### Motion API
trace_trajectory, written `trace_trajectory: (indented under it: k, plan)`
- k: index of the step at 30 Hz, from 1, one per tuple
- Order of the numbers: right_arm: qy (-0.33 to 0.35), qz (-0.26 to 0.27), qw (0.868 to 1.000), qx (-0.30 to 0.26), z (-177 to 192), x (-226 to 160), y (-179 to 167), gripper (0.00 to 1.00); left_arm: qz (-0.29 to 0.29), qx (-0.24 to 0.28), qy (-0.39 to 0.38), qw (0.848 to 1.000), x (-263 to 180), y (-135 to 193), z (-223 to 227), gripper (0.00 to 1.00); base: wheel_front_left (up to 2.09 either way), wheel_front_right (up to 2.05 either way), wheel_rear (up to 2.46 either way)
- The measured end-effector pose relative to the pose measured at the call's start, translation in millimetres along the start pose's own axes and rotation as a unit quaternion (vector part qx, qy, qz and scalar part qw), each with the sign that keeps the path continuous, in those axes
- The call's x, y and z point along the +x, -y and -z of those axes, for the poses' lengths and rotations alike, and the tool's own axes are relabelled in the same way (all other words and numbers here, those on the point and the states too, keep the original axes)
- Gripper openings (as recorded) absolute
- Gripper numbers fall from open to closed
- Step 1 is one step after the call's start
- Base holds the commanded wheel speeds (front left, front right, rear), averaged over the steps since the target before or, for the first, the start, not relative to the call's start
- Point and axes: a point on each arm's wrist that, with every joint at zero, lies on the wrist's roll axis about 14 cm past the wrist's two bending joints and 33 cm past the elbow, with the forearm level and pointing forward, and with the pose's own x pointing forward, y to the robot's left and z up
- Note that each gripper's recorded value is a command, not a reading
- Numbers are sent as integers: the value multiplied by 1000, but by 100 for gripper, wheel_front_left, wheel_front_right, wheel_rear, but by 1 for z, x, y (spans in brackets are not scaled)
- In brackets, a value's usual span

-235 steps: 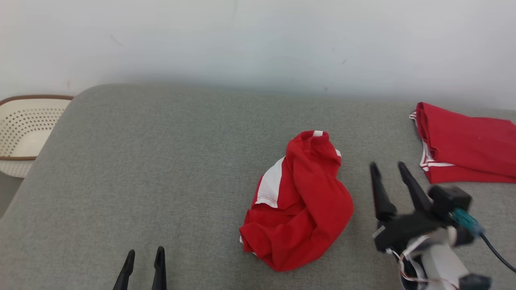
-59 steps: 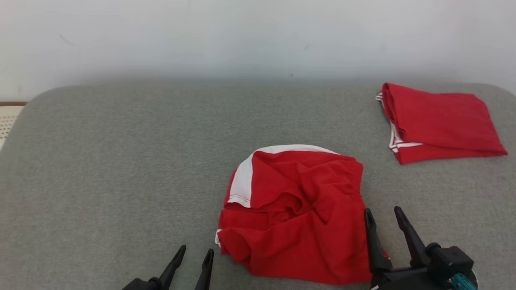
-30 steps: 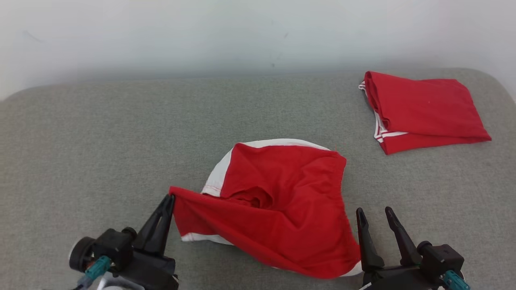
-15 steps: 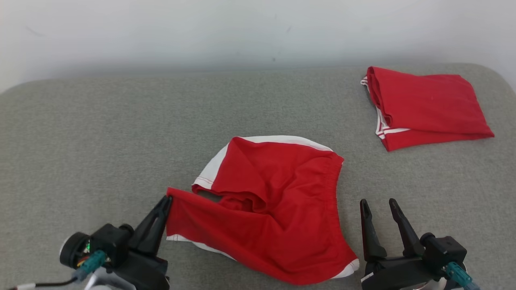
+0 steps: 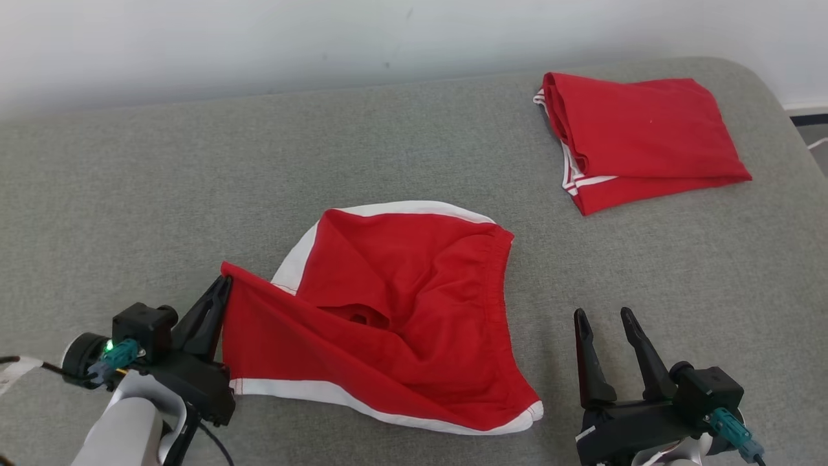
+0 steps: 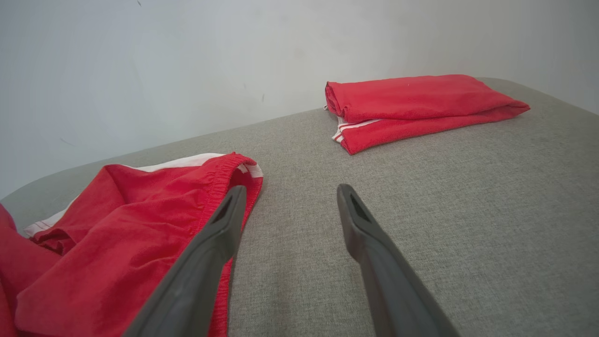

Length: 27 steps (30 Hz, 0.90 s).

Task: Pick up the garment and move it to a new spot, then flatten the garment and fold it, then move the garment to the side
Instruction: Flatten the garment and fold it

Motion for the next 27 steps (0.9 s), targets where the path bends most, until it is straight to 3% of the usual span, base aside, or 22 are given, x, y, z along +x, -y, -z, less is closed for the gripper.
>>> trace_trajectory:
  k: [2,9,20,27]
  plan:
    - [-2,5,1000,-1,1,-1,3,100,1,-6,-8,1000,3,2,6,100,0,0,0]
    - [3,5,1000,1,-2,-3,3,100,-38,-25,25,999,-9,-6,-12,100,0,0,0]
    - [-8,10,1000,-18,1,-20,7,100,-145,-59,76,985,-109,-13,-28,100,0,0,0]
    - [-70,-40,997,-20,27,-44,-14,100,-214,-76,99,969,-162,-21,-39,100,0,0,0]
